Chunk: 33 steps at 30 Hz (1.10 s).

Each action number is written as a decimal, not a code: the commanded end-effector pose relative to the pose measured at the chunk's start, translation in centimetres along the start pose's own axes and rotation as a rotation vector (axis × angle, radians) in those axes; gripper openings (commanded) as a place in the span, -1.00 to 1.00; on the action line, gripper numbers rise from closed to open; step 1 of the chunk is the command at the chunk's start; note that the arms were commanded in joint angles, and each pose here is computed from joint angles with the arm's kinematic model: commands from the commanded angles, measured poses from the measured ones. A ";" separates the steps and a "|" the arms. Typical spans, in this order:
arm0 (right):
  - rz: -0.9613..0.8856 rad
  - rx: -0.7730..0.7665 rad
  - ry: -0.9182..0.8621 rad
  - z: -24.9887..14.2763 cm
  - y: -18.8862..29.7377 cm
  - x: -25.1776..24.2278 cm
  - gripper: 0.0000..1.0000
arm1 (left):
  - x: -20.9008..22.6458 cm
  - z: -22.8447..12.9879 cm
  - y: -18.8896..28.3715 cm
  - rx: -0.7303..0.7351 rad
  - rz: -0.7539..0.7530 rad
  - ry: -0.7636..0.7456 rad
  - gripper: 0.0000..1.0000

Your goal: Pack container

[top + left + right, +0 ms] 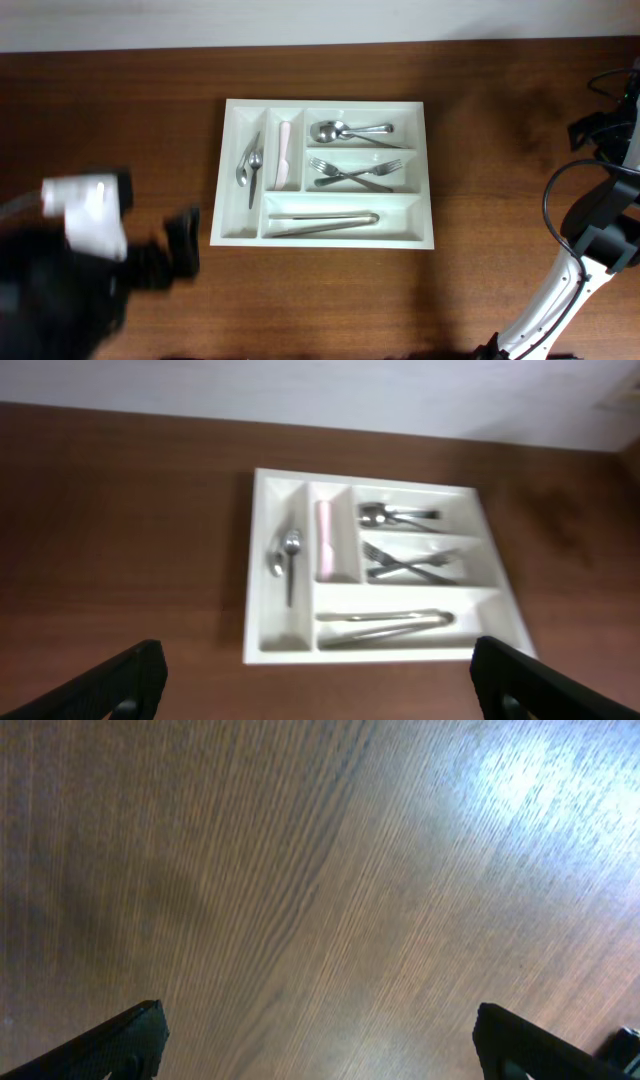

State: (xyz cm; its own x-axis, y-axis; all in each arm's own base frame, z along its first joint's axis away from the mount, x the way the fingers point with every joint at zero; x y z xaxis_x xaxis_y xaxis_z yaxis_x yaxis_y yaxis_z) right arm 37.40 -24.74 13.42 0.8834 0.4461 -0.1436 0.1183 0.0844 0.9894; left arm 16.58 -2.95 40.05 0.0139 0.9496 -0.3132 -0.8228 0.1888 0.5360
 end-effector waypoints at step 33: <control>0.018 -0.047 -0.003 0.0 2.0 -0.3 0.97 | 5.3 -12.5 -12.0 -0.299 -0.043 -0.590 0.98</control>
State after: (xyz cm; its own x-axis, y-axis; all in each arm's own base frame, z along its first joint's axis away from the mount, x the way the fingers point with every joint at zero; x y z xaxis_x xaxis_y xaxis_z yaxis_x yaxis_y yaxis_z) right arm 37.40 -24.75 13.42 0.8835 0.4457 -0.1439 0.1184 0.0847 0.9893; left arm 19.42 -3.81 23.89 0.3131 0.9345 0.1694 -0.9213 0.2555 0.2931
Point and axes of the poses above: each gripper's point midway between its finger pads, its own y axis back along the fingers, its own x axis along the line the jaws close on, z = x × y, the point moved 3 cm from there along y, back along the fingers, and after that the axes turned 8 degrees about y, right-handed, at the moved point
